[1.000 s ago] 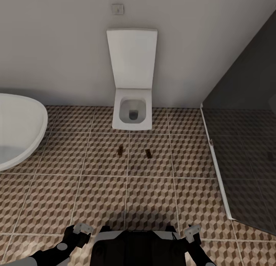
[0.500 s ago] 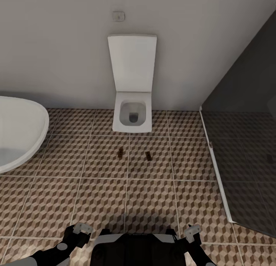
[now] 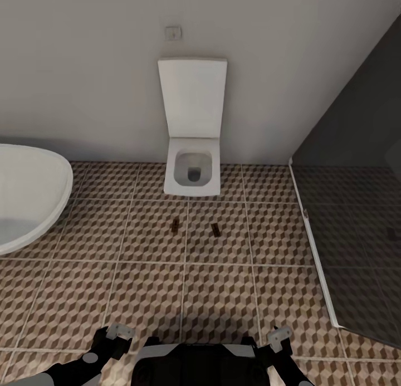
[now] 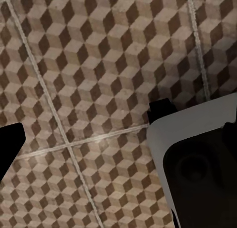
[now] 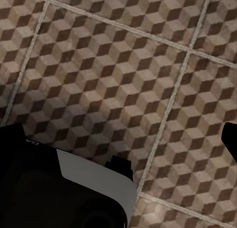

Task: Take the four mousetraps from the cabinet in the bathroom and place them on the bathroom floor. Make sure all four end up on the same floor surface, and ensure that at least two of them are either under or directly next to the same bathroom sink.

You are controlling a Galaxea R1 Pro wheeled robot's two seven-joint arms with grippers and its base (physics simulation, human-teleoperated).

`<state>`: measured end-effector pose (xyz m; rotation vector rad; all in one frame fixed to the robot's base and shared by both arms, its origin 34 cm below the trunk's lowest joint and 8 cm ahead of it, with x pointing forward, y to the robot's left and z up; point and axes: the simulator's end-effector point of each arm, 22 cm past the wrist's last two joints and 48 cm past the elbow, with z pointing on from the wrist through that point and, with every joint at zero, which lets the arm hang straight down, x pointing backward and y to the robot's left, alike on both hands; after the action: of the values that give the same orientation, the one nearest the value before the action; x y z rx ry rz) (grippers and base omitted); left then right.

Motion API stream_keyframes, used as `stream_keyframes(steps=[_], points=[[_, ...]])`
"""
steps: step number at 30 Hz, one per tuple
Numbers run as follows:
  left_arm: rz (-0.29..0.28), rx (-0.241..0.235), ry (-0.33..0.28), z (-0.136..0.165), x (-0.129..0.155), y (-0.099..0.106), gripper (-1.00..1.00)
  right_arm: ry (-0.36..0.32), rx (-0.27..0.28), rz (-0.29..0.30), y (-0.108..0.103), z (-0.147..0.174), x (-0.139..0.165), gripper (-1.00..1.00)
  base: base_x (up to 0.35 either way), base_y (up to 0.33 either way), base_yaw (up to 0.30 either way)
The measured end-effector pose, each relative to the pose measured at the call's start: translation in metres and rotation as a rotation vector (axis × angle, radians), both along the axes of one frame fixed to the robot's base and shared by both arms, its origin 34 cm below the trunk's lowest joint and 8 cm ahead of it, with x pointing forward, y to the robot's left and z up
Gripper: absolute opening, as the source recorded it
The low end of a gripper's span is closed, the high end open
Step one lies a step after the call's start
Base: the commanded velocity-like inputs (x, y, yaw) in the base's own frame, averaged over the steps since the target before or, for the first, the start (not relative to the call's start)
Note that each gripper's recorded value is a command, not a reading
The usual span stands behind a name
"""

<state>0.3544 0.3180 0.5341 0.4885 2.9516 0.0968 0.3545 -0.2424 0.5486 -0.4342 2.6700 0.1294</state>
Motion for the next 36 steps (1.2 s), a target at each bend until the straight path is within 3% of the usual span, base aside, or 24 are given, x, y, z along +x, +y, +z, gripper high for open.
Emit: stream_keyframes(steps=[36], points=[[0.0, 0.0, -0.057, 0.015, 0.026, 0.0, 1.0, -0.057, 0.0, -0.001, 0.0, 0.015, 0.025, 1.0, 0.0, 0.0, 0.0]])
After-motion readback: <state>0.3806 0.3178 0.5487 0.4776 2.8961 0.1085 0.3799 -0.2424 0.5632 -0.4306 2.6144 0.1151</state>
